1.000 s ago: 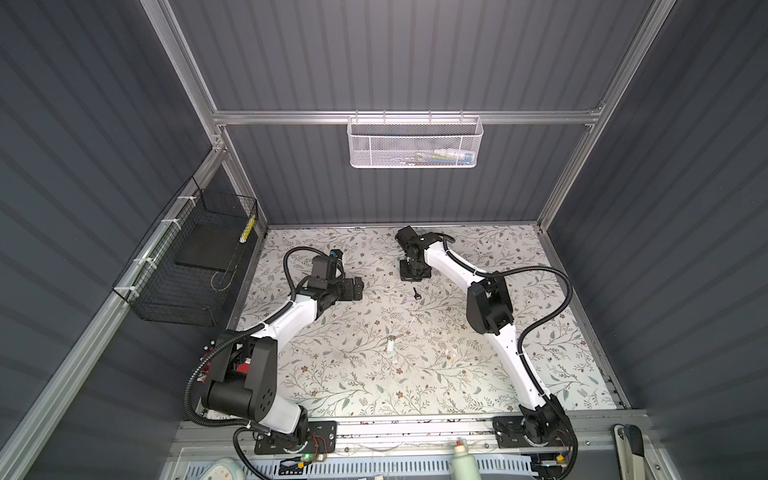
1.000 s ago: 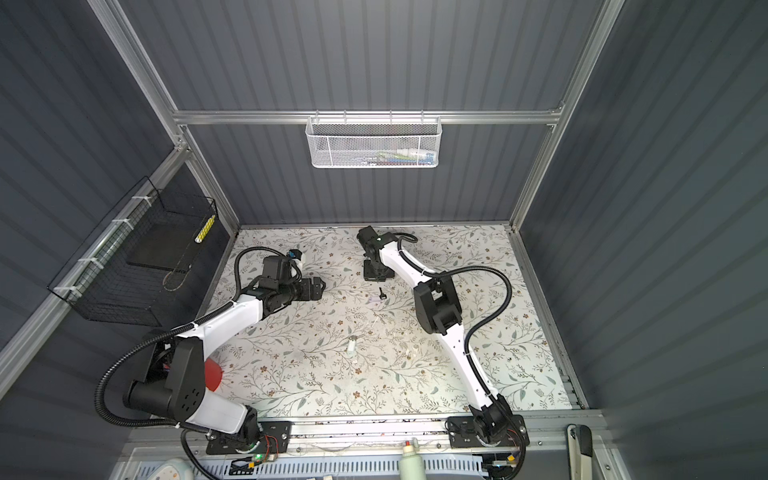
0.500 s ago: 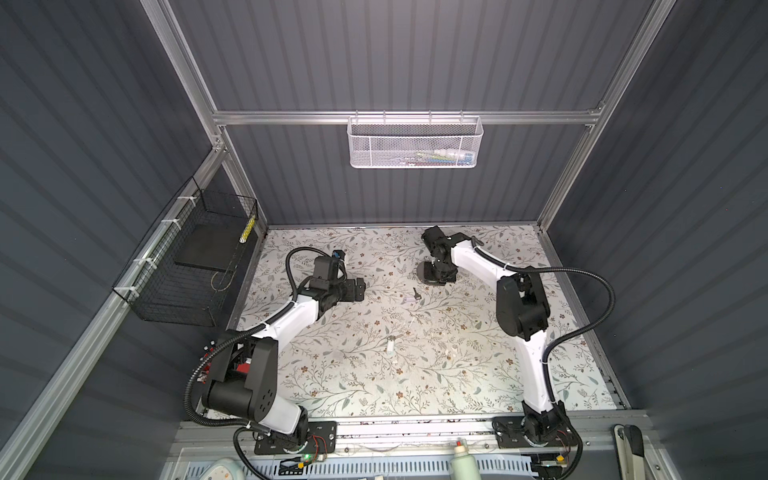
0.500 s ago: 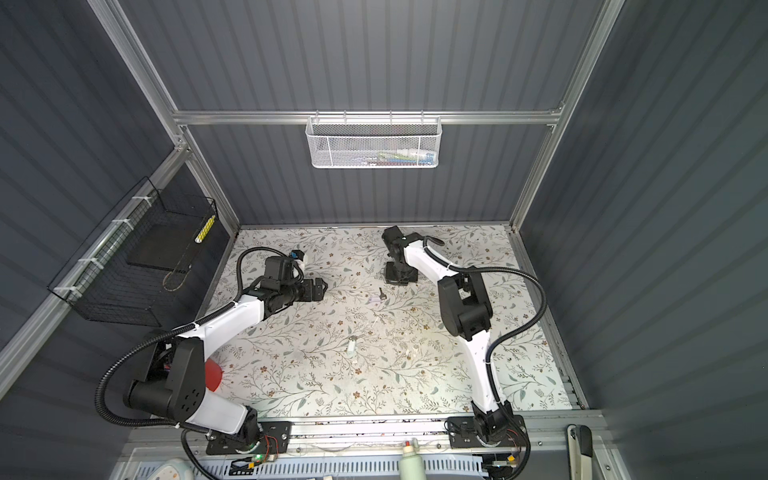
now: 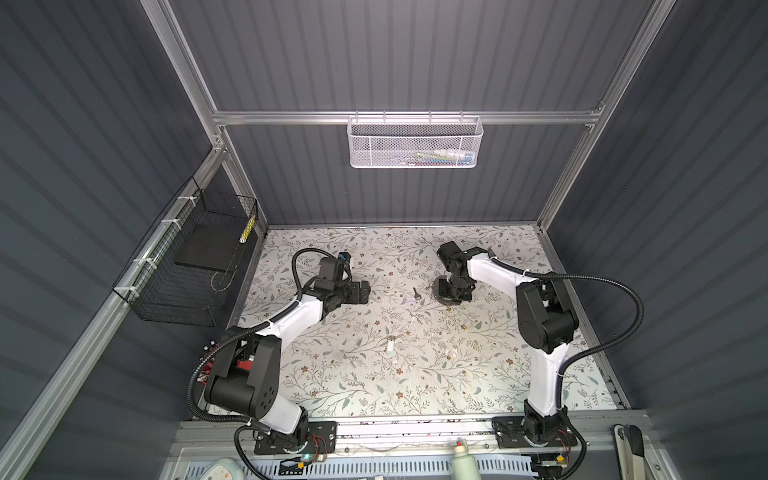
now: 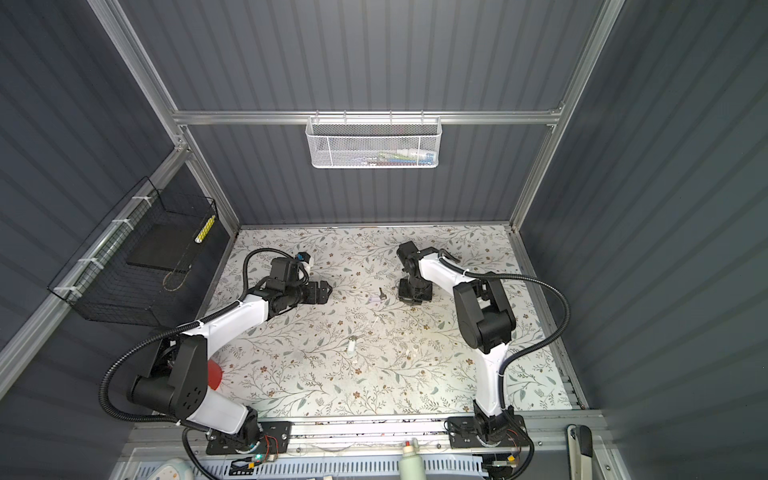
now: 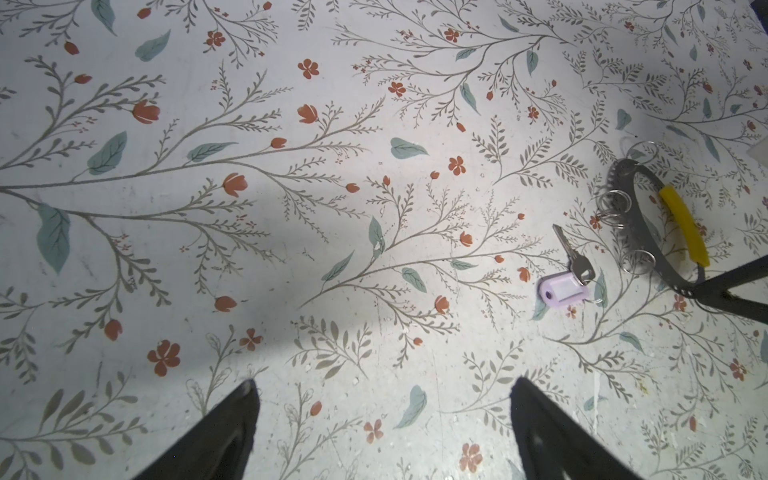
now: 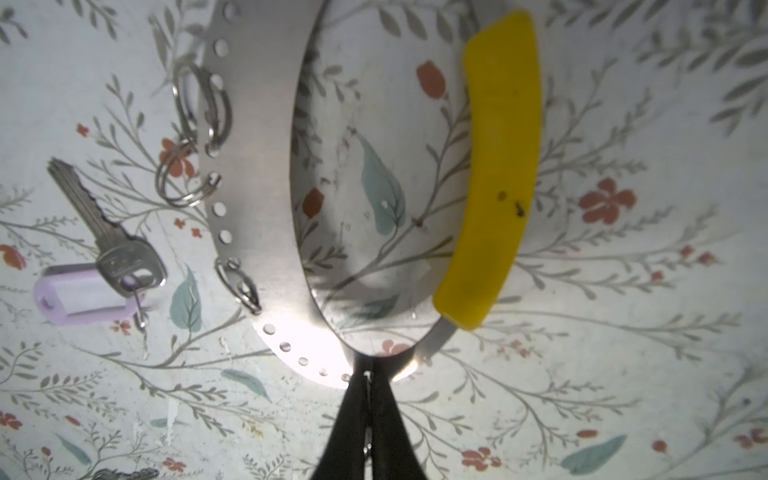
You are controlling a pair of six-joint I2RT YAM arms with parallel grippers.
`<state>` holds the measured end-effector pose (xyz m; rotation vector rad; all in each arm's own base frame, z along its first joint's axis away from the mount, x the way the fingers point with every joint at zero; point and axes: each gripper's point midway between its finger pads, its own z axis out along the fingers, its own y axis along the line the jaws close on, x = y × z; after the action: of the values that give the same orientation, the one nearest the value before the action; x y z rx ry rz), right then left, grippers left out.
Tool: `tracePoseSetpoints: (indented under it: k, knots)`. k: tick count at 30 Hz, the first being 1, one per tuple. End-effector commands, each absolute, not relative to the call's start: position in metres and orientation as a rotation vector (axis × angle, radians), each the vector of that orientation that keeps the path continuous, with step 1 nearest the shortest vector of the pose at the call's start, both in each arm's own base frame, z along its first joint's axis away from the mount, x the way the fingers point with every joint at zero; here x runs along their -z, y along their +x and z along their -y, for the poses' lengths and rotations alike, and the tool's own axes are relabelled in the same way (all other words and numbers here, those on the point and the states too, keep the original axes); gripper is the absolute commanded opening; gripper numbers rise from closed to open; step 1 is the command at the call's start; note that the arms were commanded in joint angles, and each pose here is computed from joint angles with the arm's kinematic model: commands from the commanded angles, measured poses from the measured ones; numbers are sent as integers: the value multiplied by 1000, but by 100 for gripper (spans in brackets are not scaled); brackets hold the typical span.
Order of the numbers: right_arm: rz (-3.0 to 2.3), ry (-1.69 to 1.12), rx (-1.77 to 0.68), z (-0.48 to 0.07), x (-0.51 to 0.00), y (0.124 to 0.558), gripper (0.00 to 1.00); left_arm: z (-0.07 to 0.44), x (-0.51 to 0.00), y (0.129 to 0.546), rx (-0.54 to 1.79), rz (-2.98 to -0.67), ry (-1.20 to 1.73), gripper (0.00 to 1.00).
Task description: Put the keys on the keyring
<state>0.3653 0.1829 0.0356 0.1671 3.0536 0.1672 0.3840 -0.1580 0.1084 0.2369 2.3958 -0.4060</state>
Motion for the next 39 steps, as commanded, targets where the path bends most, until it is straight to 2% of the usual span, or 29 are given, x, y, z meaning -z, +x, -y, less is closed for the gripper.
tracePoseSetpoints:
  k: [1,3,7,10,11,13,15,19,22,26,29,39]
  knots:
    - [-3073,210,-223,-192,-41,354,9,166,-115,386,428,-2389,279,95]
    - [-3076,191,-227,-198,-44,353,11,167,-115,385,432,-2388,282,95]
    - [-3079,158,-274,-211,-50,354,22,170,-116,384,442,-2387,287,95]
    - [-3065,142,-308,-213,-58,354,45,170,-116,382,442,-2388,288,95]
    - [-3052,106,-331,-215,-63,355,50,170,-117,382,441,-2386,287,95]
    - [-3008,17,-314,-211,-77,359,54,170,-117,381,441,-2384,292,95]
    - [-2924,-155,-232,-201,-93,367,55,171,-119,381,442,-2379,298,95]
    - [-2691,-664,-58,-187,-117,381,46,172,-119,381,441,-2376,312,95]
    - [-2491,-1128,-75,-193,-120,370,43,174,-120,381,441,-2368,328,95]
    - [-2162,-1716,-19,-190,-98,347,43,175,-122,381,442,-2358,347,95]
    - [-2011,-1913,-7,-181,-83,343,43,175,-122,380,440,-2357,360,95]
    - [-1850,-2043,-41,-182,-63,361,41,176,-122,379,432,-2351,382,95]
